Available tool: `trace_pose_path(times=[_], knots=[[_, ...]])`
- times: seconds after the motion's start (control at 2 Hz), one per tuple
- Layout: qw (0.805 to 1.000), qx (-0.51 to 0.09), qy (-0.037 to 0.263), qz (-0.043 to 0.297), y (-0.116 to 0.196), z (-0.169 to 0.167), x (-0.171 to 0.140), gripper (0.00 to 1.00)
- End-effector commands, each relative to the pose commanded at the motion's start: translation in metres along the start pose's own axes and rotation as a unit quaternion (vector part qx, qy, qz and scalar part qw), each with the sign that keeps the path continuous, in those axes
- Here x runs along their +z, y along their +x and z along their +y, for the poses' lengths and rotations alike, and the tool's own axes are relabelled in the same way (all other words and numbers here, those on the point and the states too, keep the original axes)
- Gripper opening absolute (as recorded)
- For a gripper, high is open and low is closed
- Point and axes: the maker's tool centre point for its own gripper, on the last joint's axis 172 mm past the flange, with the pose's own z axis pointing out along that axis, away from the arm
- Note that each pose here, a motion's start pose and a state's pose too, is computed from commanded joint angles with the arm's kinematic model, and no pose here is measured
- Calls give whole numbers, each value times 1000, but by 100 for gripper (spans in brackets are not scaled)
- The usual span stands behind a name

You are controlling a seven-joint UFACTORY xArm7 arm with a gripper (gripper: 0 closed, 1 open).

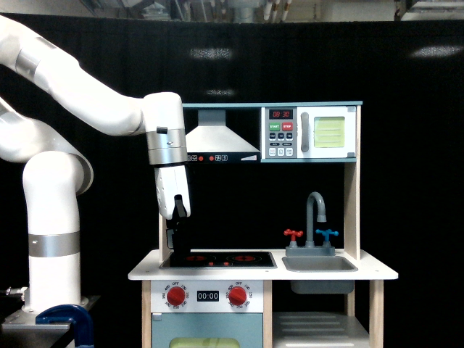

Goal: Open the oven door

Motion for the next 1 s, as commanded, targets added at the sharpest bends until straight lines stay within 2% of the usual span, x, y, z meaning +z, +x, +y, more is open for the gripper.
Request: trace_pose_path(times=[0.5, 1.0], knots=[[987, -129, 38, 84, 111, 7, -25, 100], [946, -228, 115, 201, 180, -11, -55, 100]])
